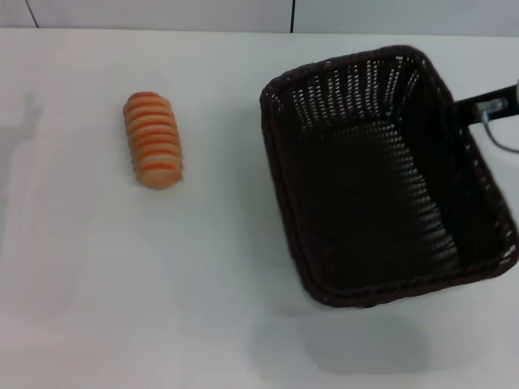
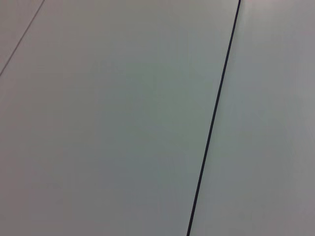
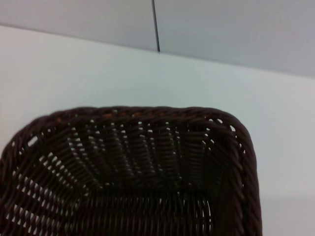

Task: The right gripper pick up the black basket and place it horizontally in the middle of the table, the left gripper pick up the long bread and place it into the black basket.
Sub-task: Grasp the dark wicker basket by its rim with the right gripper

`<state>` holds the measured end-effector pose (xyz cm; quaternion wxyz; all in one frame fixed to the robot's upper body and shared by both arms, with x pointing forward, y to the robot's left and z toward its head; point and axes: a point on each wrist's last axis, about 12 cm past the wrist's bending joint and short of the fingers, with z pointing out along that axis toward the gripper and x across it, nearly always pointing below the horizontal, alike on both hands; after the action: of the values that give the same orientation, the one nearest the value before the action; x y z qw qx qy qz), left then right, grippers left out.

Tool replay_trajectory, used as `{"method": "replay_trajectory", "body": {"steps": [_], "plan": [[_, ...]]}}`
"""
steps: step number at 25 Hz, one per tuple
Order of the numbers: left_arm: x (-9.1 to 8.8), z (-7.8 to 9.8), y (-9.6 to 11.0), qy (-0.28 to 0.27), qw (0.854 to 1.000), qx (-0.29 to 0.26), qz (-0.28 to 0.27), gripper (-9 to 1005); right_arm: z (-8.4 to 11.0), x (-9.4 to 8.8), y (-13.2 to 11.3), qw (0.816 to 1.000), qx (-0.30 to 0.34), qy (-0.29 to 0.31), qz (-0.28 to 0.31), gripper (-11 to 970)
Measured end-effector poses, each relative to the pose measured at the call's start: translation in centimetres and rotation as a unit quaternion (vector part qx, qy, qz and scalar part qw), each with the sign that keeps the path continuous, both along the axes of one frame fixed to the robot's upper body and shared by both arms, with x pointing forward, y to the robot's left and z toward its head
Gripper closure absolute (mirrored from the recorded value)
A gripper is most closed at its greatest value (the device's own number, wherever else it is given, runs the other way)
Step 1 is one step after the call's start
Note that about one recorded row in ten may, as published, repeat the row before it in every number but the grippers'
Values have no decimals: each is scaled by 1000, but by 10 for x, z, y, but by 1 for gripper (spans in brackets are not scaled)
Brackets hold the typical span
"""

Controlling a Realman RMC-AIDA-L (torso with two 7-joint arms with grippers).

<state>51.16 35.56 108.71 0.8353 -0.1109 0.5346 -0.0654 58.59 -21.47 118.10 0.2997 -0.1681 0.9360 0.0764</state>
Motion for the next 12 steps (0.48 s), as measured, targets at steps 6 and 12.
{"method": "replay_trajectory", "body": {"steps": [6, 12], "plan": [[-3, 4, 2, -5, 1000, 1, 0, 134, 29, 8, -7, 992, -67, -54, 89, 771], [-1, 4, 2, 0, 1000, 3, 1, 134, 52, 8, -2, 969, -116, -97, 197, 780]]}}
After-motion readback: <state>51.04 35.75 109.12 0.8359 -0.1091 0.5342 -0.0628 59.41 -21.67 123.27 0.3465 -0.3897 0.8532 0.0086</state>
